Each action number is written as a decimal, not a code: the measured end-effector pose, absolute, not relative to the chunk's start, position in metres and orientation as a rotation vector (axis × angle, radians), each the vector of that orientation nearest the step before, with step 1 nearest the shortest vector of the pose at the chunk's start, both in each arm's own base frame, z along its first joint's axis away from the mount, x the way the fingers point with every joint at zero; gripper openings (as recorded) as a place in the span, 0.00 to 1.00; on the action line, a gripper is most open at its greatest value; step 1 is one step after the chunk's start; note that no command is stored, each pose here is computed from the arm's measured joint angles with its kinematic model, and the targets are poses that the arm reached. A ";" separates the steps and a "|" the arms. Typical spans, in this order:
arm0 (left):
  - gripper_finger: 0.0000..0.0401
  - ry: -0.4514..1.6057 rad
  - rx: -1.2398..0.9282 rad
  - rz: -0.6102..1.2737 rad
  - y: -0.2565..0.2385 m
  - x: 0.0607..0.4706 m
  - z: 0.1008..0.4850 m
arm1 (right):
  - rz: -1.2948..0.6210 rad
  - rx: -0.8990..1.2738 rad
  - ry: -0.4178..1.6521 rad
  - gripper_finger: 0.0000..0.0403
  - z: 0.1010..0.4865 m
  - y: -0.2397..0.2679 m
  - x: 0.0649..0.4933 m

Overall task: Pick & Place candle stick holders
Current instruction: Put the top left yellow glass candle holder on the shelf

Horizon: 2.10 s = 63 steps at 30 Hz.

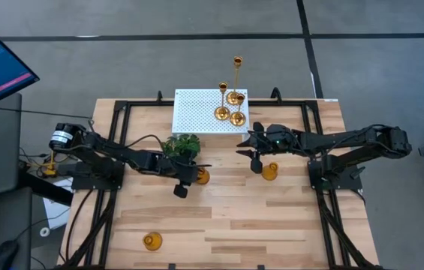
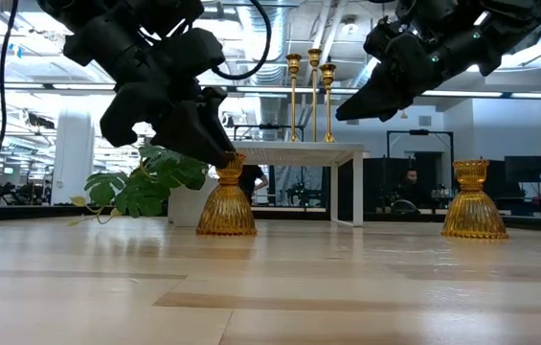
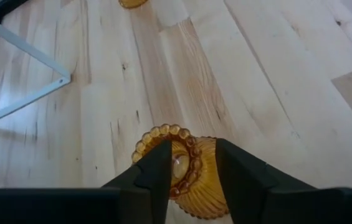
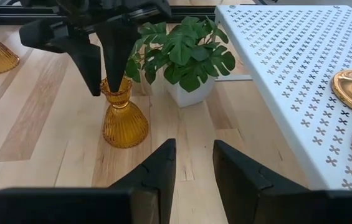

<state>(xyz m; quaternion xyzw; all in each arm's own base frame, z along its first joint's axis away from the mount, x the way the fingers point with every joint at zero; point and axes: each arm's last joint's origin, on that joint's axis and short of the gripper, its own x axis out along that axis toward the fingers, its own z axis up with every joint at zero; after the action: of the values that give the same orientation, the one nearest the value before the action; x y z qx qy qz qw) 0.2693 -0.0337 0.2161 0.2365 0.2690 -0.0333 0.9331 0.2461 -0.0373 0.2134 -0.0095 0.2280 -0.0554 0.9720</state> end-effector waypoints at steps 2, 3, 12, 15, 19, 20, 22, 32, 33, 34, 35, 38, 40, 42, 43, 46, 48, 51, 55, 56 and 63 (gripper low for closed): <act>0.26 0.549 0.465 -0.062 -0.034 0.269 0.216 | -0.112 -0.019 0.460 0.24 0.213 -0.037 0.246; 0.24 0.550 0.450 -0.056 -0.034 0.270 0.216 | -0.112 -0.019 0.462 0.24 0.213 -0.037 0.246; 0.07 0.550 0.411 -0.040 -0.033 0.271 0.216 | -0.112 -0.019 0.465 0.24 0.213 -0.037 0.246; 0.05 0.551 0.411 -0.040 -0.033 0.271 0.215 | -0.112 -0.019 0.465 0.24 0.213 -0.037 0.246; 0.05 0.549 0.421 -0.016 -0.035 0.270 0.216 | -0.112 -0.018 0.468 0.24 0.213 -0.037 0.246; 0.05 0.549 0.426 -0.002 -0.036 0.269 0.217 | -0.112 -0.018 0.468 0.24 0.213 -0.037 0.246; 0.05 0.550 0.435 0.012 -0.038 0.267 0.218 | -0.112 -0.018 0.471 0.24 0.213 -0.037 0.246; 0.04 0.452 0.433 -0.014 -0.049 0.252 0.240 | -0.111 -0.018 0.472 0.24 0.212 -0.037 0.246; 0.03 0.440 0.436 -0.013 -0.050 0.250 0.243 | -0.111 -0.018 0.472 0.24 0.212 -0.037 0.246; 0.03 0.427 0.438 -0.015 -0.050 0.248 0.246 | -0.111 -0.018 0.472 0.24 0.212 -0.037 0.246; 0.03 0.412 0.436 -0.017 -0.051 0.246 0.249 | -0.111 -0.018 0.472 0.24 0.212 -0.037 0.246; 0.03 0.365 0.432 -0.014 -0.050 0.240 0.259 | -0.111 -0.018 0.472 0.24 0.212 -0.037 0.246; 0.03 0.334 0.459 -0.009 -0.048 0.235 0.267 | -0.111 -0.018 0.472 0.24 0.212 -0.037 0.246; 0.03 0.302 0.506 -0.001 -0.047 0.229 0.274 | -0.111 -0.017 0.476 0.24 0.212 -0.037 0.246; 0.03 0.287 0.526 0.012 -0.046 0.226 0.279 | -0.111 -0.017 0.478 0.24 0.212 -0.037 0.245; 0.03 0.248 0.562 0.095 -0.041 0.217 0.291 | -0.110 -0.016 0.489 0.24 0.211 -0.037 0.245; 0.03 0.230 0.570 0.158 -0.038 0.210 0.297 | -0.110 -0.015 0.493 0.24 0.211 -0.037 0.245; 0.03 0.211 0.611 0.224 -0.035 0.203 0.306 | -0.110 -0.016 0.493 0.24 0.211 -0.037 0.245; 0.03 0.206 0.657 0.355 -0.028 0.199 0.326 | -0.110 -0.016 0.493 0.24 0.211 -0.037 0.245; 0.03 0.215 0.674 0.392 -0.025 0.199 0.332 | -0.110 -0.016 0.493 0.24 0.211 -0.037 0.245; 0.03 0.275 0.713 0.656 0.010 0.197 0.362 | -0.110 -0.016 0.496 0.24 0.210 -0.037 0.245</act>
<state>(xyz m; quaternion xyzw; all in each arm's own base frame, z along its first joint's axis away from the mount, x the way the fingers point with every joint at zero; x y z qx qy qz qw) 0.1970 0.0101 0.3622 0.3414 0.1317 0.3142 0.8760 0.2446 -0.0369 0.2103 -0.0077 0.2455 -0.0543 0.9678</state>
